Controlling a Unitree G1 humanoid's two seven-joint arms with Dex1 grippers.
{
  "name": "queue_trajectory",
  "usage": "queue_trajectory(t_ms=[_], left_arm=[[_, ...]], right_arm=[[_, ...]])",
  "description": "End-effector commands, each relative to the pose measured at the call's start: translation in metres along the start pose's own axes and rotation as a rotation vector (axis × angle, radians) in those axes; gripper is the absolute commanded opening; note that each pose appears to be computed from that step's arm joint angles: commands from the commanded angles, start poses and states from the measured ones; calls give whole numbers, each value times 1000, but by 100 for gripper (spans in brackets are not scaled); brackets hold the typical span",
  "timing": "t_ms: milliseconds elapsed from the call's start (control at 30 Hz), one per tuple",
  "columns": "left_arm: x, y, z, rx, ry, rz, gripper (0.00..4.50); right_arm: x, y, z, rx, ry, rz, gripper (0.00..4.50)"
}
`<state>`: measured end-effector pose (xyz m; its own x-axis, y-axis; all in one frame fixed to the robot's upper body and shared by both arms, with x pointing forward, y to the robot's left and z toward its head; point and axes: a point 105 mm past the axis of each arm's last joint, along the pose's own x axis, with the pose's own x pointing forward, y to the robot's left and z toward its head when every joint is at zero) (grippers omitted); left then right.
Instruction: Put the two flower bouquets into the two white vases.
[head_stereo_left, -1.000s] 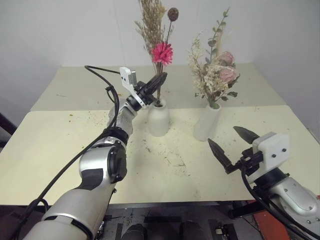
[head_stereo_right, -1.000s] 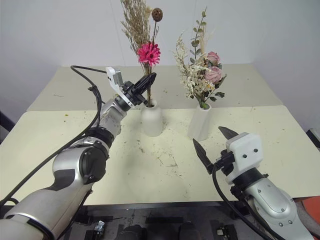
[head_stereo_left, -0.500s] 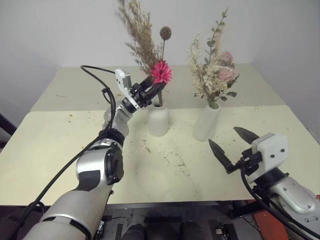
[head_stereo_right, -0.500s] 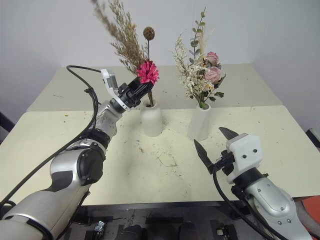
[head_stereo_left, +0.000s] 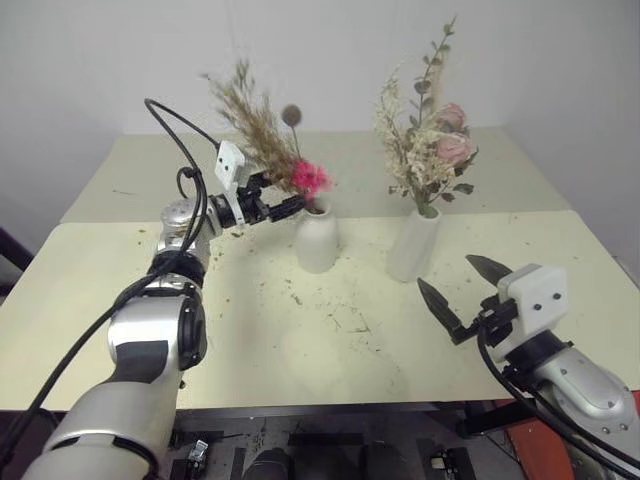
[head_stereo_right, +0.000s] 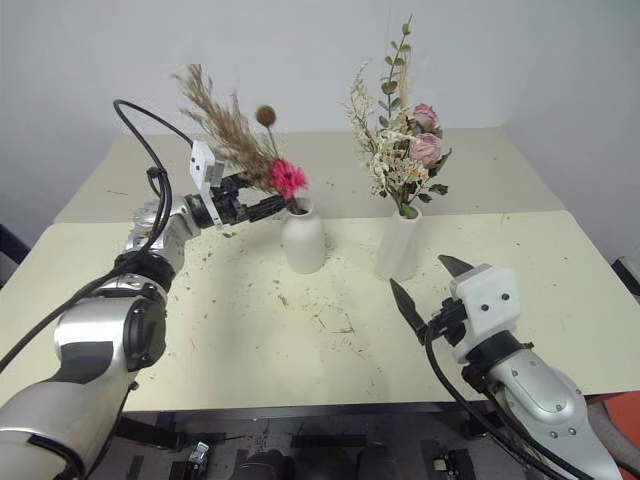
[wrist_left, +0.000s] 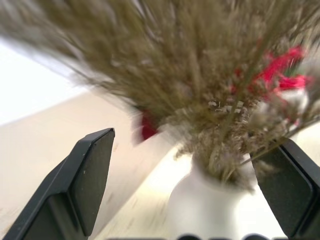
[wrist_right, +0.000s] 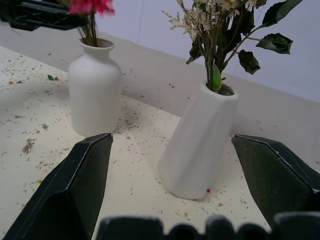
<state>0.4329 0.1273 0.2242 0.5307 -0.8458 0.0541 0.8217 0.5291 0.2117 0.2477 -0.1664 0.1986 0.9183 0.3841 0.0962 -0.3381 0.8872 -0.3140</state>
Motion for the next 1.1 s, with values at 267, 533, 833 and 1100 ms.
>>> queue_trajectory(t_ms=[267,533,833,1100], left_arm=[[-42,4,20,184,96,-141,448],[-119,5,24,149,22,-105,448],[-163,-22,55,128,-101,-39,448],[-175,-37,64,93,-128,5,448]], right_arm=[[-4,-6,8,-34,-19,-16,450],[-35,-21,14,-77,18,74,450],[-69,-71,24,-144,135,202,450],[-76,-118,31,-207,212,152,450]])
